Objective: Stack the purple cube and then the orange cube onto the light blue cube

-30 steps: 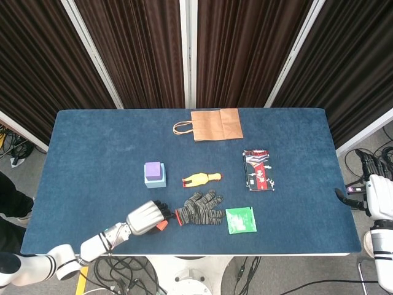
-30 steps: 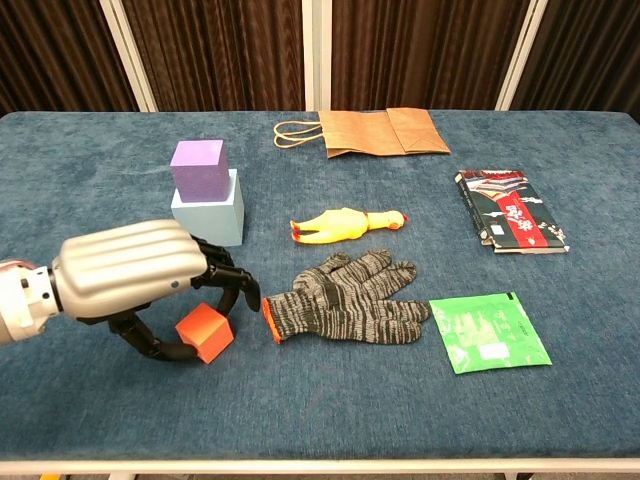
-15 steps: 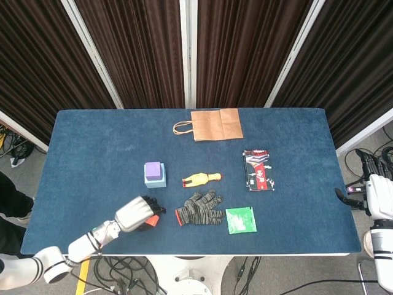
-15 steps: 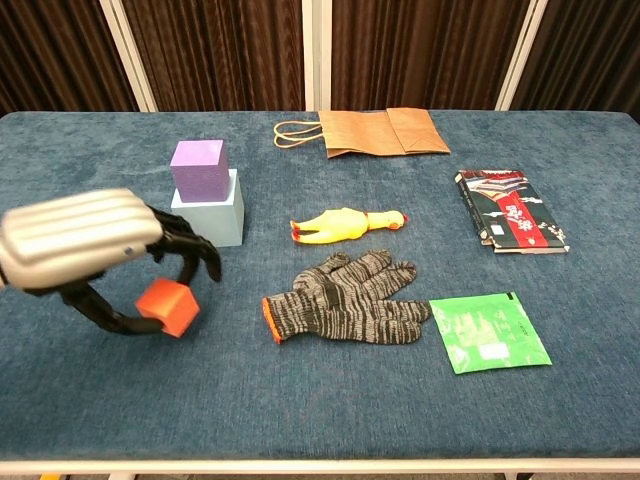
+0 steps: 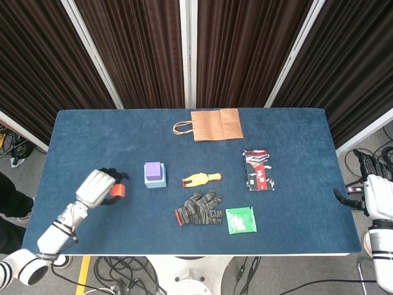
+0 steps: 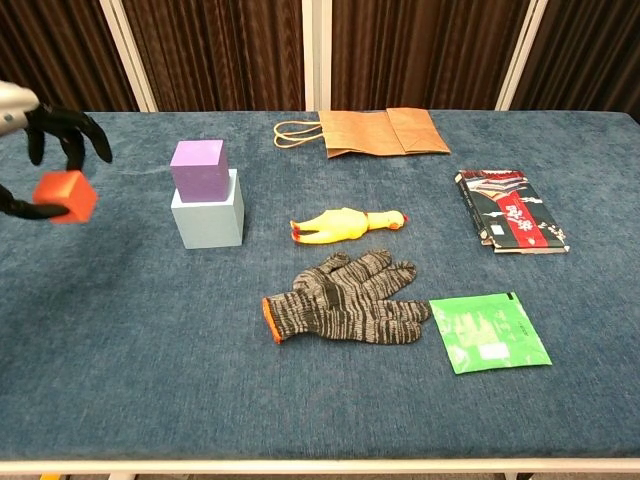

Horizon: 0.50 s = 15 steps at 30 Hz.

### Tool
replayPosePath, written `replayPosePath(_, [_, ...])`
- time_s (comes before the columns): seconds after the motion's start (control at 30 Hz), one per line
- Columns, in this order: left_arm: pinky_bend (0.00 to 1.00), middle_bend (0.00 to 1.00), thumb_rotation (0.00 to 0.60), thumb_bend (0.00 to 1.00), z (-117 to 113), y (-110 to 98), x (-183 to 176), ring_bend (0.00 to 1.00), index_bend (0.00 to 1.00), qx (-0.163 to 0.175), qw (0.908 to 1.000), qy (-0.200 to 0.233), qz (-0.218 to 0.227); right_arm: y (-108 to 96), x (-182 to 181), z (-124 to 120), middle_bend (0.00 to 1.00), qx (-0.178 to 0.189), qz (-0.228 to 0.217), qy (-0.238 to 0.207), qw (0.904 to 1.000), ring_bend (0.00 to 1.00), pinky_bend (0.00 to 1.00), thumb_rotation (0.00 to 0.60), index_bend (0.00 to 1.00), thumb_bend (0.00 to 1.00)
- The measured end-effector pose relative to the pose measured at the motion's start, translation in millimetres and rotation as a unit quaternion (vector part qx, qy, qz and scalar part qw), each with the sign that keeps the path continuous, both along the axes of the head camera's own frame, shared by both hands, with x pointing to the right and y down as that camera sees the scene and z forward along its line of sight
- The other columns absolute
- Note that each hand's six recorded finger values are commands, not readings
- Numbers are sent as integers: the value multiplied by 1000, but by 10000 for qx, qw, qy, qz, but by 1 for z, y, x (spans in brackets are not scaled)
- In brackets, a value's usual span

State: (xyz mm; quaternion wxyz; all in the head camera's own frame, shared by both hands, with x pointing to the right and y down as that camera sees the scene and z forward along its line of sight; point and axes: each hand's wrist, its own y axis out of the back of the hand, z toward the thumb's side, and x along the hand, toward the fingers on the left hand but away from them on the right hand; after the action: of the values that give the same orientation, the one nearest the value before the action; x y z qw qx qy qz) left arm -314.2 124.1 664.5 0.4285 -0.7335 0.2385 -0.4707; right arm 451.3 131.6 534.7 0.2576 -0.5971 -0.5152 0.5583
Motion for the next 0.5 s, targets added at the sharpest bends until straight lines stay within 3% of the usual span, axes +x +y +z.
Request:
replayPosePath(0.27, [495, 628, 600, 302, -12, -28, 1, 398, 401, -76, 9978, -45, -662, 0, -1, 1, 70, -17, -22, 4, 10000, 0, 0, 600, 20, 157])
replayPosePath(0.5, [493, 628, 600, 302, -20, -55, 35, 399, 400, -74, 9976, -36, -683, 0, -3, 1, 70, -14, -42, 1, 10000, 0, 0, 600, 20, 157])
